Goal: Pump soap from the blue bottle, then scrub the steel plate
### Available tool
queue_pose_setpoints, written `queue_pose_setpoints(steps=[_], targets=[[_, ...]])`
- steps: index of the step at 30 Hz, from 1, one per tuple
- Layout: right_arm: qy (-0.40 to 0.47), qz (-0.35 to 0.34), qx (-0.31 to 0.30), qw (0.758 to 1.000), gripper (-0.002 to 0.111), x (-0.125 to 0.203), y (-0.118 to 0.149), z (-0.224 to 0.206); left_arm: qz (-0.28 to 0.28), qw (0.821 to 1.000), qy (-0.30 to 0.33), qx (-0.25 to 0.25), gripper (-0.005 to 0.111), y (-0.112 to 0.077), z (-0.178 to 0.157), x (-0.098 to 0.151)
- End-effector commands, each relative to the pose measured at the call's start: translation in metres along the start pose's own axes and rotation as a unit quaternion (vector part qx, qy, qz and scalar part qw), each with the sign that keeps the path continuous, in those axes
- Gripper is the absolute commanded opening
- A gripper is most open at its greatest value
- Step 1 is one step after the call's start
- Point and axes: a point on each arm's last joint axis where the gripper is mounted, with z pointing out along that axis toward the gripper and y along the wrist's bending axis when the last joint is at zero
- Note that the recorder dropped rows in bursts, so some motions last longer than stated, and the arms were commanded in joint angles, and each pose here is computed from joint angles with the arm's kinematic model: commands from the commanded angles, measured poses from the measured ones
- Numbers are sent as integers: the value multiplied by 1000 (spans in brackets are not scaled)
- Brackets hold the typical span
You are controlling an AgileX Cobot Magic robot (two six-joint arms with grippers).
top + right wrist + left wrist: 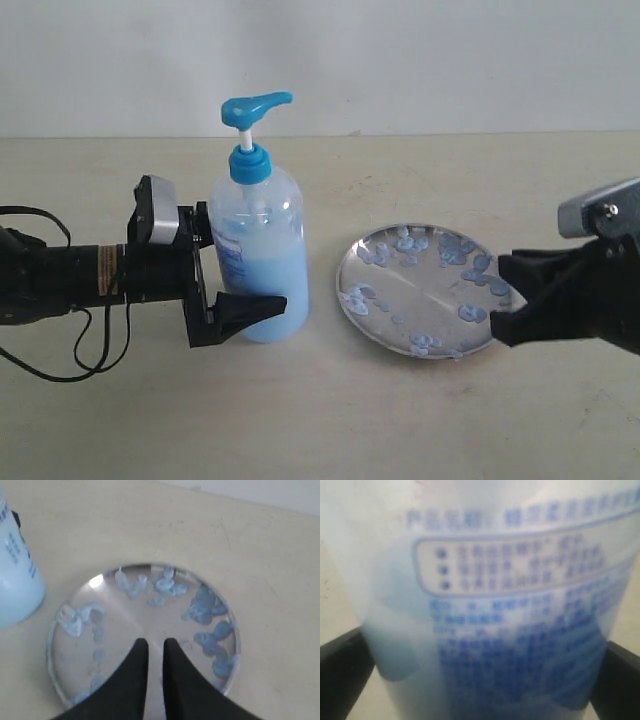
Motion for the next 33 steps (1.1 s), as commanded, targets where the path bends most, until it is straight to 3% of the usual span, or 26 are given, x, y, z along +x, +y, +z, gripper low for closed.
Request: queue_pose_setpoints(steps=[1,18,20,22,23,24,25,28,30,31,33], targets=[[-22,2,-4,1000,1,-18,-3,18,-4,1000,-12,-23,108,6,1,-3],[9,1,5,1000,1,-16,-6,20,22,999,-42,-13,108,16,47,-7],[9,1,5,1000,1,-16,-6,20,19,999,-41,-12,99,15,48,-5],[9,1,5,1000,1,-16,-6,20,19,999,-41,-12,68,15,48,-5],[9,1,5,1000,1,-16,-6,20,19,999,-41,-12,37,15,48,-5],[9,1,5,1000,1,-16,-6,20,19,999,-41,-12,14,15,48,-5],[9,0,5,1000,1,-16,-6,20,21,999,-40,-10,5,15,48,-5],[9,-1,5,1000,1,-16,-6,20,20,999,-40,-10,4,15,48,-5],[9,-3,5,1000,1,-16,-6,20,-14,999,-40,-4,4,14,48,-4],[9,-17,7,1000,1,-16,-6,20,-57,998,-37,5,4,13,48,-4],[2,-6,40,999,1,-17,-13,20,-66,997,-32,20,4,10,48,-3]])
